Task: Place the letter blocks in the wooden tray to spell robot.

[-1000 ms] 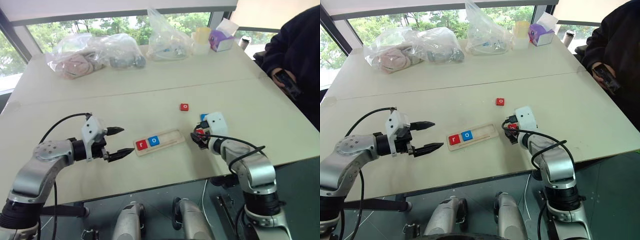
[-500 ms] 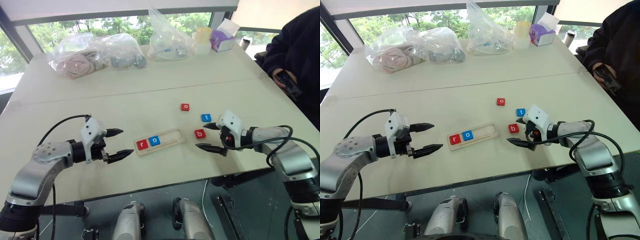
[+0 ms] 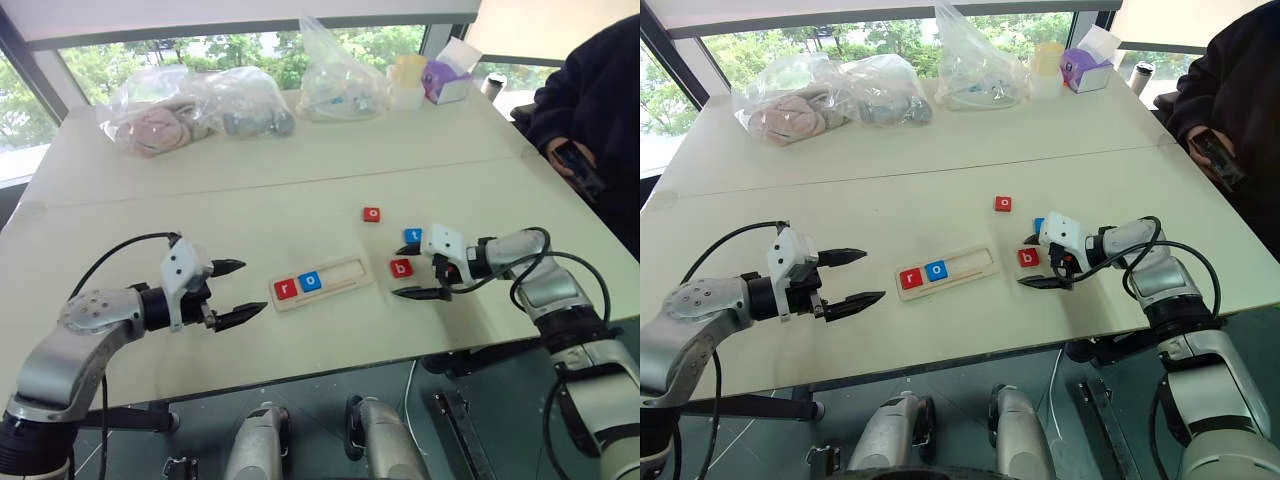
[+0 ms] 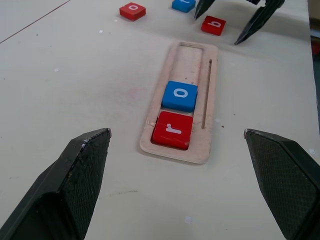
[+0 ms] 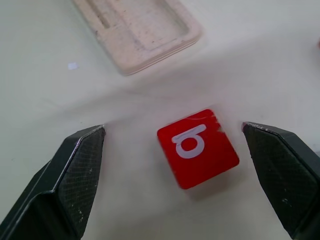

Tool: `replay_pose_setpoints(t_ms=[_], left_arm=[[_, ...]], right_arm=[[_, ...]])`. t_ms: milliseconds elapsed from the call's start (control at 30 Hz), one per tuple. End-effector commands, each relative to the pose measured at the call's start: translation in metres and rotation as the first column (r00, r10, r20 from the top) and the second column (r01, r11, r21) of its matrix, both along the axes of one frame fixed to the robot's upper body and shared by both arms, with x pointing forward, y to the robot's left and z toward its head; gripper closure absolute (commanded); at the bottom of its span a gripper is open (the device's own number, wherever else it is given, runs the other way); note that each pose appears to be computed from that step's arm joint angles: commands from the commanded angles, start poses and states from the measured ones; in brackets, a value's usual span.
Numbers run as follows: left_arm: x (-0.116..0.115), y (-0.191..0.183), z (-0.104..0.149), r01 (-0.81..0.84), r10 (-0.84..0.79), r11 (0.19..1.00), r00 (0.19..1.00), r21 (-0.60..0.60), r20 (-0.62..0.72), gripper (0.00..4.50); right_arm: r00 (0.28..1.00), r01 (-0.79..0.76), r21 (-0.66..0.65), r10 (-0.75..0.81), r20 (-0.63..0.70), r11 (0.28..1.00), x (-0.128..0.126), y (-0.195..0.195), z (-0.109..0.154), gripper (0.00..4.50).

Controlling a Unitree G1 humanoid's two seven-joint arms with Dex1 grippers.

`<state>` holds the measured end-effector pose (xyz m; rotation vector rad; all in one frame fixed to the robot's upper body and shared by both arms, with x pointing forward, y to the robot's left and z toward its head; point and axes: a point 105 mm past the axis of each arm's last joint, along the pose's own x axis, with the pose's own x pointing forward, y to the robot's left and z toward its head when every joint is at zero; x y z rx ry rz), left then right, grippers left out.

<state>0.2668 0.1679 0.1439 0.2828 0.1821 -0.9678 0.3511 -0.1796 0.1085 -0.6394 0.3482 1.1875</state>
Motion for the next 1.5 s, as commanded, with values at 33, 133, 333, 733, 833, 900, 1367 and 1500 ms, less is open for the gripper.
replay_pose_setpoints(t_ms=[33, 133, 333, 733, 833, 900, 1367, 1500], left_arm=[[-0.003, 0.001, 0.012, -0.007, 0.007, 1.000, 0.999, 0.001, 0.049, 0.00], [-0.004, 0.001, 0.011, -0.015, 0.014, 1.000, 0.999, 0.008, 0.050, 0.00], [-0.006, 0.003, 0.011, -0.025, 0.024, 1.000, 0.998, 0.012, 0.053, 0.00], [-0.005, 0.002, 0.011, -0.030, 0.029, 1.000, 0.998, 0.009, 0.058, 0.00], [-0.006, 0.003, 0.011, -0.029, 0.028, 1.000, 0.998, 0.009, 0.055, 0.00], [-0.006, 0.003, 0.011, -0.027, 0.026, 1.000, 0.998, 0.012, 0.053, 0.00], [-0.010, 0.000, 0.011, -0.030, 0.030, 0.999, 0.998, 0.010, 0.056, 0.00], [-0.012, -0.001, 0.011, -0.039, 0.039, 0.999, 0.998, 0.009, 0.056, 0.00]], right_arm=[[1.000, -0.012, -0.034, 0.012, 0.023, 0.999, 0.006, -0.005, 0.004, 0.01], [1.000, -0.007, -0.053, 0.008, 0.022, 0.999, 0.010, -0.010, 0.001, 0.01], [1.000, -0.008, -0.059, 0.009, 0.017, 0.998, 0.013, -0.014, 0.001, 0.01], [0.998, -0.065, 0.031, 0.064, 0.025, 0.997, 0.016, 0.013, 0.020, 3.31], [0.990, -0.128, 0.038, 0.125, 0.067, 0.991, 0.016, 0.030, 0.037, 3.31], [0.981, -0.180, 0.042, 0.176, 0.086, 0.983, 0.014, 0.044, 0.047, 3.31], [0.922, -0.382, -0.008, 0.382, 0.065, 0.924, 0.007, 0.108, 0.037, 3.31], [0.916, -0.393, -0.045, 0.396, 0.063, 0.918, 0.009, 0.108, 0.031, 3.31]])
